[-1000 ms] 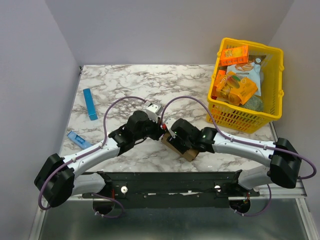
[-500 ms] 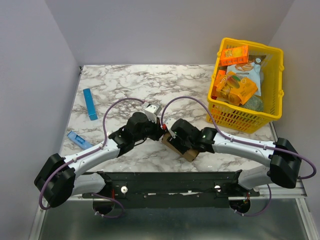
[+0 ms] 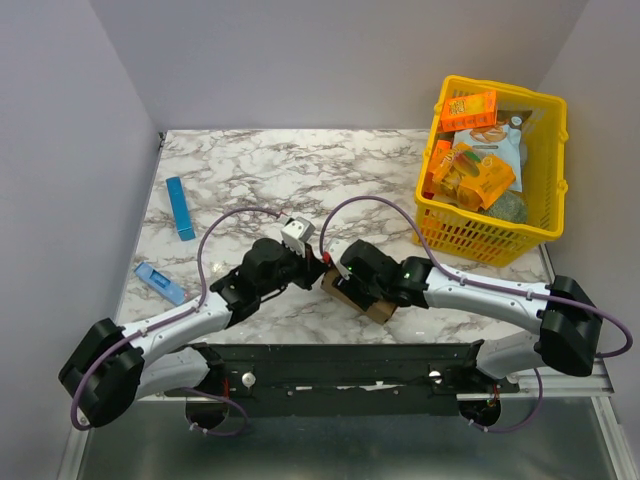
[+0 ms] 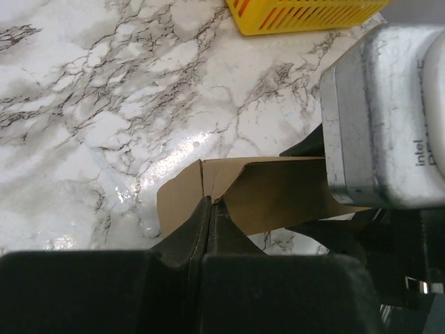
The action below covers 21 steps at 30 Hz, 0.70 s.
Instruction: Fold the paper box
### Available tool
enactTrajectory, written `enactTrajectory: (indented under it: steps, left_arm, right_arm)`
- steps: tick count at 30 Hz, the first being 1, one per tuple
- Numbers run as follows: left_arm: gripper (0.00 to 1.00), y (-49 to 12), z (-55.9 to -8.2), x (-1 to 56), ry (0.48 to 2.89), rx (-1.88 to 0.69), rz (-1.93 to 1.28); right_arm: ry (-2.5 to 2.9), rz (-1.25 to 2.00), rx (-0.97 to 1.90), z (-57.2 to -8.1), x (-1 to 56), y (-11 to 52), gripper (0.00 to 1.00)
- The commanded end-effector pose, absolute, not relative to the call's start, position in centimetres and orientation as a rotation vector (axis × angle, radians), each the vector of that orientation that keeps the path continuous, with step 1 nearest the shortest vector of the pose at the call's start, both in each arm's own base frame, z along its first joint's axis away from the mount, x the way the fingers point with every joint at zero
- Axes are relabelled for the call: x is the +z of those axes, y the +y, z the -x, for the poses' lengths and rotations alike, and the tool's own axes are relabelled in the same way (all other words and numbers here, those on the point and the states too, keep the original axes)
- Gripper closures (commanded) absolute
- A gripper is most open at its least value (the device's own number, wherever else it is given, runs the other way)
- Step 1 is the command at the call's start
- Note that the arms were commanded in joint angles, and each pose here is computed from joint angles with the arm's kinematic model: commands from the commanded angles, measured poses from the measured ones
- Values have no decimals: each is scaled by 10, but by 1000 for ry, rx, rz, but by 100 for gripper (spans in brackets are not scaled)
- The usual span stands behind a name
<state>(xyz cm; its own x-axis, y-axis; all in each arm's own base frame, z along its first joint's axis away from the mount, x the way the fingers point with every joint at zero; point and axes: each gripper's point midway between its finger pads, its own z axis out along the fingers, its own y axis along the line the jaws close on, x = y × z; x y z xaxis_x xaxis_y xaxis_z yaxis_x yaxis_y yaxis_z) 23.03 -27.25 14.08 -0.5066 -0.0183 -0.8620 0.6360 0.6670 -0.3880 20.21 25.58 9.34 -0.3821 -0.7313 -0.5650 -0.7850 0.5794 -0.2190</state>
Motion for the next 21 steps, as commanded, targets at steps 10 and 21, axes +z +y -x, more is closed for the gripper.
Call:
enactTrajectory:
  steps: [10,21]
  left_arm:
    - [100,-236,-223,98,1995,-584,-494]
    - [100,-229,-218,71,2066,-448,-489]
  right_arm:
    - [2227,1111,-56,-215,90,226,53]
    - [2218,1108,-61,-217,91,227,53]
